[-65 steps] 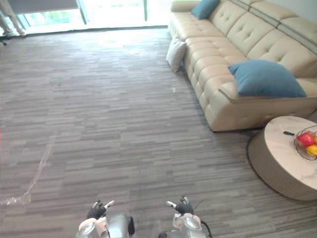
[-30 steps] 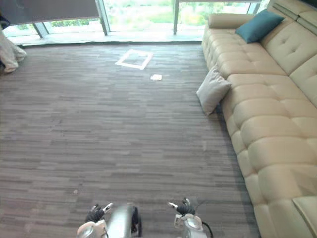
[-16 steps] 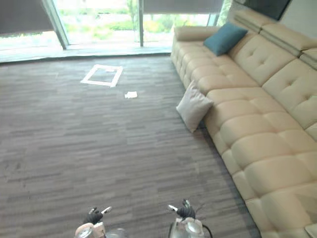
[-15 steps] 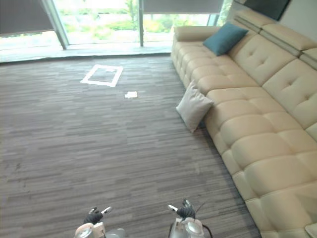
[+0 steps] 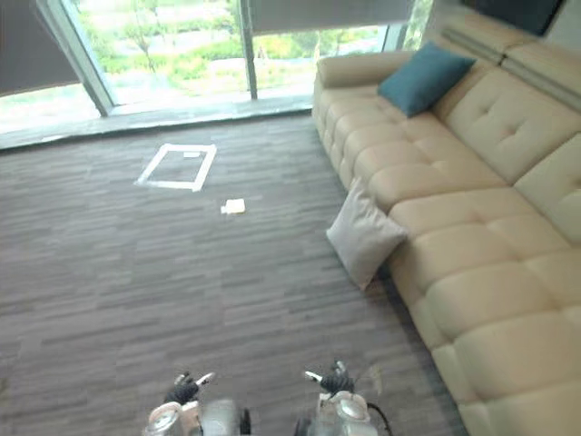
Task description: Pick up cushions and gather them together orderly.
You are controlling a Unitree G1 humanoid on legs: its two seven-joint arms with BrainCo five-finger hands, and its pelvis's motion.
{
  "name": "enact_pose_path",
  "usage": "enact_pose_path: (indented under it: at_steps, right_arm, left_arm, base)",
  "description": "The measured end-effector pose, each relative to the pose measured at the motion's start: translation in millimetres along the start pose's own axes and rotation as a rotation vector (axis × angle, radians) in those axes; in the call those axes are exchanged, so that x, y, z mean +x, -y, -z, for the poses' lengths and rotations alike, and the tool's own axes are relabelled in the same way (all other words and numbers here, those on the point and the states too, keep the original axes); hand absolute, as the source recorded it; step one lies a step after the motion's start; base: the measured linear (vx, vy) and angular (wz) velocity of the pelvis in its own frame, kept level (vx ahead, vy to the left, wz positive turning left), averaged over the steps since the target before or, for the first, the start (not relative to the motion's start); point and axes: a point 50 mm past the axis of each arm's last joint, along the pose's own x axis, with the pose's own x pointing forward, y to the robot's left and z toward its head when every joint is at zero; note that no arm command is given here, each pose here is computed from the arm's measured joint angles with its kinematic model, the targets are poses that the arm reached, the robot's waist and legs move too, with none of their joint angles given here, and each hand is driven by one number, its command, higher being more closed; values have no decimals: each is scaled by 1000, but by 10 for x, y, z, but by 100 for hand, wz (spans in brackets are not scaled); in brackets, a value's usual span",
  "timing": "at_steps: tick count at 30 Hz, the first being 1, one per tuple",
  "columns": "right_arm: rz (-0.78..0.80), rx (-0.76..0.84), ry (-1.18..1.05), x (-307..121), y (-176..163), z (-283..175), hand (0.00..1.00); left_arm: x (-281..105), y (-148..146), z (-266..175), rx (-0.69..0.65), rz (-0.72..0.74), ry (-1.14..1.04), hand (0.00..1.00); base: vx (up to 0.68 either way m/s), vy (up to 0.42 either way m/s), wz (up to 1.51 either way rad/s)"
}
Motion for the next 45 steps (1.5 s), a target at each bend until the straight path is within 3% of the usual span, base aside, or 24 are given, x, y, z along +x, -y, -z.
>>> enact_pose_path:
  at_steps: [4, 12, 22, 25, 30, 45]
  right_arm:
    - [13, -17, 3, 0, 18, 1, 0]
    - [23, -44, -50, -80, 105, 223, 0]
    - [85, 21, -37, -99, 265, 229, 0]
    - [108, 26, -13, -78, 362, 143, 0]
    - [72, 28, -68, -69, 201, 245, 0]
    - [73, 14, -86, -97, 192, 315, 0]
  left_arm:
    - [-12, -1, 11, -33, -12, 7, 0]
    - [48, -27, -25, 57, 5, -15, 0]
    - [48, 50, 53, 80, 35, -58, 0]
    - [17, 232, 128, 83, 78, -82, 0]
    - [45, 203, -5, 58, 73, -30, 0]
    - [89, 203, 1, 92, 73, -57, 0]
  base:
    - [683, 256, -79]
    - [598, 291, -13]
    - [451, 5, -14]
    - [778, -170, -46]
    - [435, -34, -66]
    - [218, 212, -109]
